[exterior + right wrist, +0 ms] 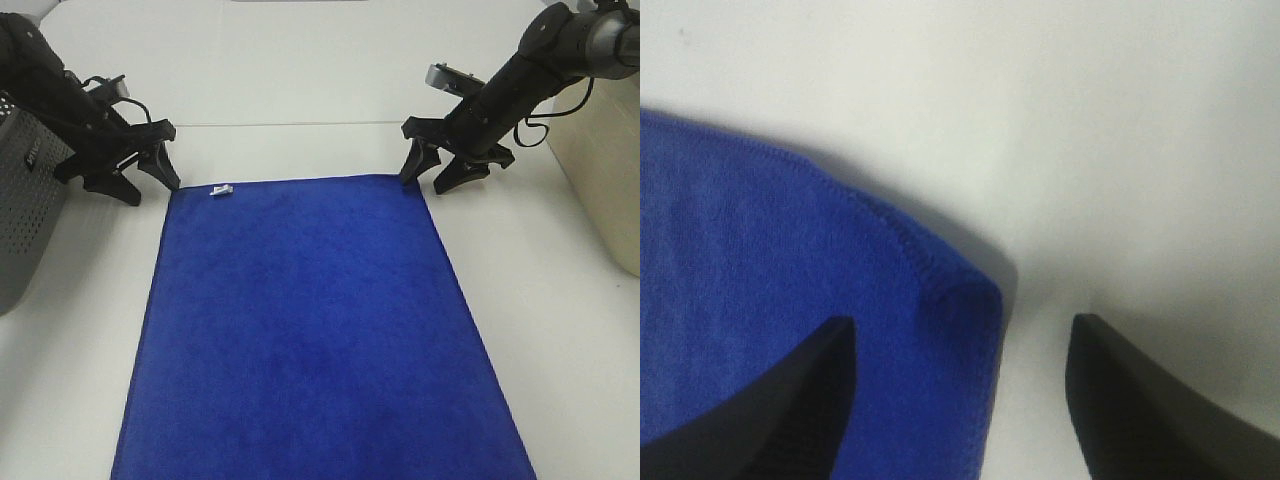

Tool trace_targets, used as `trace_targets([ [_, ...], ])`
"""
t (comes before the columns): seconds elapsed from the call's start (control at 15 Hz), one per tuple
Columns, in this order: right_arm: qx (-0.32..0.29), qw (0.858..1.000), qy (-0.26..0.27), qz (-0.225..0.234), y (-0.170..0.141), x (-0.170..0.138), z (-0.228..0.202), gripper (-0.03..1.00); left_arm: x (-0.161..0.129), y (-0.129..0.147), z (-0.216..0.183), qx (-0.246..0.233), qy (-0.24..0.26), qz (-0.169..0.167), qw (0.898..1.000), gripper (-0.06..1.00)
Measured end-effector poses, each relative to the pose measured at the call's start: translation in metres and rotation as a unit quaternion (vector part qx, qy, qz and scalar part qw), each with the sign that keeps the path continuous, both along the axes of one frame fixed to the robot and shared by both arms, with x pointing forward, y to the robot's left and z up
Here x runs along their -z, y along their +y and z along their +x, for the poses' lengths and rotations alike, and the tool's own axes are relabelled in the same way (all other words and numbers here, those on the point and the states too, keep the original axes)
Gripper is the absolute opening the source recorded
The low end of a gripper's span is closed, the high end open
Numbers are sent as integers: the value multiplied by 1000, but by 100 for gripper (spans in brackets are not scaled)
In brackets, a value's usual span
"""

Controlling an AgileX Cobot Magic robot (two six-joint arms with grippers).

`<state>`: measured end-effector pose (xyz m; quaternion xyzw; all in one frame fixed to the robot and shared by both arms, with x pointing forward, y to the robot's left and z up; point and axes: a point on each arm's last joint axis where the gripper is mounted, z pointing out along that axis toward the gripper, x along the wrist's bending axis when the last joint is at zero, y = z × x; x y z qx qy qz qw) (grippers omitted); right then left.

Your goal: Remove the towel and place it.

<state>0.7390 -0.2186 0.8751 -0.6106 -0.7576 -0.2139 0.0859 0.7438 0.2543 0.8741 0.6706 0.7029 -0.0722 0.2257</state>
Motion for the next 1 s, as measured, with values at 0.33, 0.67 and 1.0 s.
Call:
trace_targets([
  [0.33, -1, 1000, -11, -11, -1, 3, 5, 61, 1, -3, 1, 21, -10, -5, 1000, 59],
  [0.67, -3, 1000, -12, -16, -2, 3, 5, 61, 5, -13, 1, 30, -13, -30, 999, 59],
  [1.0, -3, 1000, -14, -8, 0, 7, 6, 61, 12, -45, 2, 37, -20, -58, 997, 58],
])
